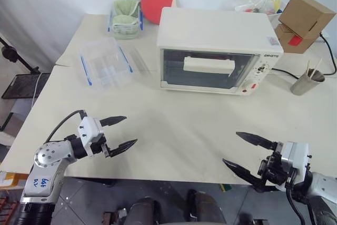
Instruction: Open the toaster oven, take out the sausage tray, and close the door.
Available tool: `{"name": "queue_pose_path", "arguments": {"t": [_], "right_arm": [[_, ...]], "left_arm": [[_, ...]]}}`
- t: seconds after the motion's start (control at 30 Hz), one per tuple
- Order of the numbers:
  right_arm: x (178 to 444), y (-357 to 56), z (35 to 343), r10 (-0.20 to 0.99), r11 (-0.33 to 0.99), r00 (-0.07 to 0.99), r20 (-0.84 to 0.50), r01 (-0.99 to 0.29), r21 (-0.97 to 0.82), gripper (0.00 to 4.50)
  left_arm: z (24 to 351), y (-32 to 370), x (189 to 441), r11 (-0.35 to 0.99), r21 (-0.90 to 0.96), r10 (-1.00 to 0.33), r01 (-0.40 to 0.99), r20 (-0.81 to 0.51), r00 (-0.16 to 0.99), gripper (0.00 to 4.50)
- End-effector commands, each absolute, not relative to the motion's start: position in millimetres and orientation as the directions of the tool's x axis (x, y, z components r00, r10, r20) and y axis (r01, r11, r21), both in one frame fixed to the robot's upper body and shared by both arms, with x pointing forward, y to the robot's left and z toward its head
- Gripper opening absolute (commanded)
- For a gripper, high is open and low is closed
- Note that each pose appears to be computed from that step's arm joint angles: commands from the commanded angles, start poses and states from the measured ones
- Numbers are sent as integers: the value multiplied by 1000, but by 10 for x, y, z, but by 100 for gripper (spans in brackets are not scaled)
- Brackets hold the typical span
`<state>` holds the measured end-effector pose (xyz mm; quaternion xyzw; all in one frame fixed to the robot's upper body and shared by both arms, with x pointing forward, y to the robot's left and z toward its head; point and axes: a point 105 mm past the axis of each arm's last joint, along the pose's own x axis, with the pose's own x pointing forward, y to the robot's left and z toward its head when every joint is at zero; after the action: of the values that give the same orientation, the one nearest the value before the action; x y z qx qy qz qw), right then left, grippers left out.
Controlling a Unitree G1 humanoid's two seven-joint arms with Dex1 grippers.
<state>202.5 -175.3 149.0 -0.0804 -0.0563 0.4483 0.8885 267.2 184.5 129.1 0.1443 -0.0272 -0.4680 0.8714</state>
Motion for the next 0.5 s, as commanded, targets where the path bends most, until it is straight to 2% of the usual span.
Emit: {"name": "queue_pose_path", "arguments": {"t": [0.03, 0.2, 0.37, 0.5], "right_arm": [[2094, -1720, 1559, 803, 595, 591, 74, -789, -154, 450], [2322, -1659, 1742, 801, 597, 585, 130, -796, -101, 450], [2630, -1571, 1985, 799, 580, 563, 211, -814, -24, 450], [2824, -1523, 2120, 807, 556, 540, 239, -831, 2, 450]], "left_arm": [[1416, 1812, 2644, 529, 290, -825, 797, -41, 563, 446], [1545, 1827, 2637, 543, 232, -831, 807, 10, 557, 446], [1766, 1892, 2547, 493, 153, -870, 857, 102, 482, 446], [1838, 1901, 2513, 471, 141, -881, 871, 115, 458, 446]]}}
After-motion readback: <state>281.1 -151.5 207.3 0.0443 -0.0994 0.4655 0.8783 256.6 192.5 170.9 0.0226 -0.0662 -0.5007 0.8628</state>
